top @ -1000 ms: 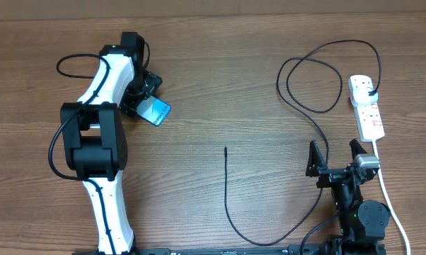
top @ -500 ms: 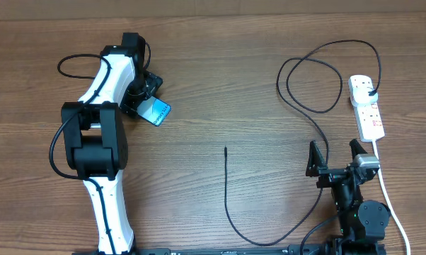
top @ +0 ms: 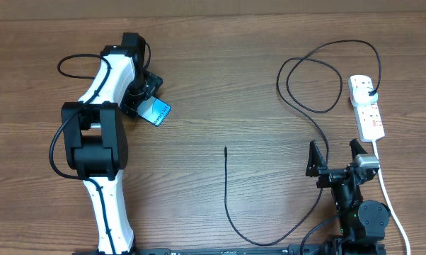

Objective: Plug charger to phone and switch on socket

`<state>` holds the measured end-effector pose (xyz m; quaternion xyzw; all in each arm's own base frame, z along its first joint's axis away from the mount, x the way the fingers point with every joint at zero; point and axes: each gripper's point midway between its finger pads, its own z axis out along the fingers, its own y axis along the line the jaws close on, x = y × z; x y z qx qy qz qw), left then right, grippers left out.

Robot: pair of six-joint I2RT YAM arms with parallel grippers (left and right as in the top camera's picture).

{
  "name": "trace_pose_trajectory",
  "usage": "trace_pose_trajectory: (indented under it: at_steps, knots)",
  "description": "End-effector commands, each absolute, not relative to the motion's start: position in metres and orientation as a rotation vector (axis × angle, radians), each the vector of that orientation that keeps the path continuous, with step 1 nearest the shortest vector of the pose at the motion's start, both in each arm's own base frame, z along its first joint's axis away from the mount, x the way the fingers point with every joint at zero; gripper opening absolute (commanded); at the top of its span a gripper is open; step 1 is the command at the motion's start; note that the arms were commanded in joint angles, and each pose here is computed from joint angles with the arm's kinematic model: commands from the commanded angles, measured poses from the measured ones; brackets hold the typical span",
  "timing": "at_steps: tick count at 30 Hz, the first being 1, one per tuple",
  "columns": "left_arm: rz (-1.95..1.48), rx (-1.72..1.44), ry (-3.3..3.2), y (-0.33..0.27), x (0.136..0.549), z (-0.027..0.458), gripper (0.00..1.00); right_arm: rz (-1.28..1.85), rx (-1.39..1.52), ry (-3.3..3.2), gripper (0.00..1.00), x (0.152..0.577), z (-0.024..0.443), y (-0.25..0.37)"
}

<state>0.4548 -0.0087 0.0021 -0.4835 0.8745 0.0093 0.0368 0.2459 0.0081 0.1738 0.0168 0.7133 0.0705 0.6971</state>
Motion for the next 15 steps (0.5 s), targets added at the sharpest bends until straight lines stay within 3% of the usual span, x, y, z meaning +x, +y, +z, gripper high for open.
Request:
trace_pose_trajectory:
  at_steps: [1, 15]
  knots:
    - [0.076, -1.51, 2.716, -0.0108, 0.4459, -0.0157, 1.0, 0.162, 0.025, 1.586, 1.0, 0.2458, 0.1722, 0.0105]
    - [0.031, -1.523, 2.74, -0.0173, 0.4438, -0.0161, 1.0, 0.162, 0.025, 1.586, 1.0, 0.2458, 0.1722, 0.0105]
